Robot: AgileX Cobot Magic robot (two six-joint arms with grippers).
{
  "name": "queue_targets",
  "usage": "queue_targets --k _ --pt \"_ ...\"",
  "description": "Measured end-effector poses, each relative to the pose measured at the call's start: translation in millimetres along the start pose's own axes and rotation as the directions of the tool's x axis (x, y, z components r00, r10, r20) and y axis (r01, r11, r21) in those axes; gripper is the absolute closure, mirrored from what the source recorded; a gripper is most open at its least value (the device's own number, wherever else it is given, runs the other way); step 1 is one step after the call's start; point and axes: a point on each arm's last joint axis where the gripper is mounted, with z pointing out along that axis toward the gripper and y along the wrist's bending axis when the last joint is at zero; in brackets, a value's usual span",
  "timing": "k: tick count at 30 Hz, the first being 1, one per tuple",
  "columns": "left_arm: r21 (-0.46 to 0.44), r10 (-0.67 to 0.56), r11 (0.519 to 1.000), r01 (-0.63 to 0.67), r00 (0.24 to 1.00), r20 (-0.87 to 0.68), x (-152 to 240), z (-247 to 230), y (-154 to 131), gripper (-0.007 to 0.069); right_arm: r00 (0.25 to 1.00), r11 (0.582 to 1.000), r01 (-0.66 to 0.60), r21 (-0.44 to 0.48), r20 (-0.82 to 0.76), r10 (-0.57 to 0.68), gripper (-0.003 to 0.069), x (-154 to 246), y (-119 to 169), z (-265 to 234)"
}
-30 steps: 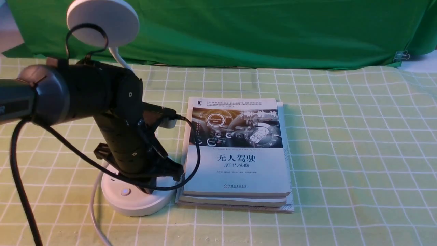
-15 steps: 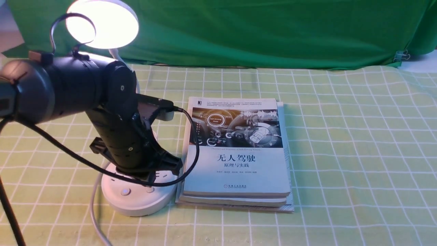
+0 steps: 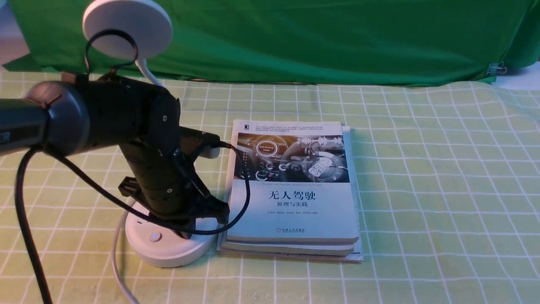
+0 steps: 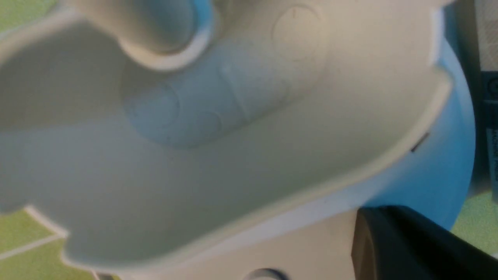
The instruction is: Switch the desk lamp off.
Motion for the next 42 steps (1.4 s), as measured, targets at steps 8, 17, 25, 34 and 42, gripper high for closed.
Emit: queue_targets --k 8,17,25,34,42 --pt "0.004 -0.014 1.0 0.014 0.998 0.068 8 -26 -2 0.0624 1.0 1.0 0.0 0.0 0.0 0.0 0.0421 0 0 0" --pt "0.014 -0.04 0.999 0.038 0.944 0.327 83 -83 -5 0.0624 1.0 1.0 0.0 0.0 0.0 0.0 0.0421 0 0 0" --pt "0.036 -0.055 0.998 0.043 0.685 0.726 158 -93 -3 0.0624 1.0 1.0 0.002 0.0 0.0 -0.002 0.0421 0 0 0" --pt "0.002 -0.016 1.0 0.023 0.621 0.783 188 -89 -1 0.0624 1.0 1.0 0.001 0.0 0.001 -0.001 0.0421 0 0 0" --pt "-0.036 0.023 0.999 0.008 0.618 0.786 188 -89 0 0.0624 1.0 1.0 0.002 0.0 0.001 -0.002 0.0421 0 0 0"
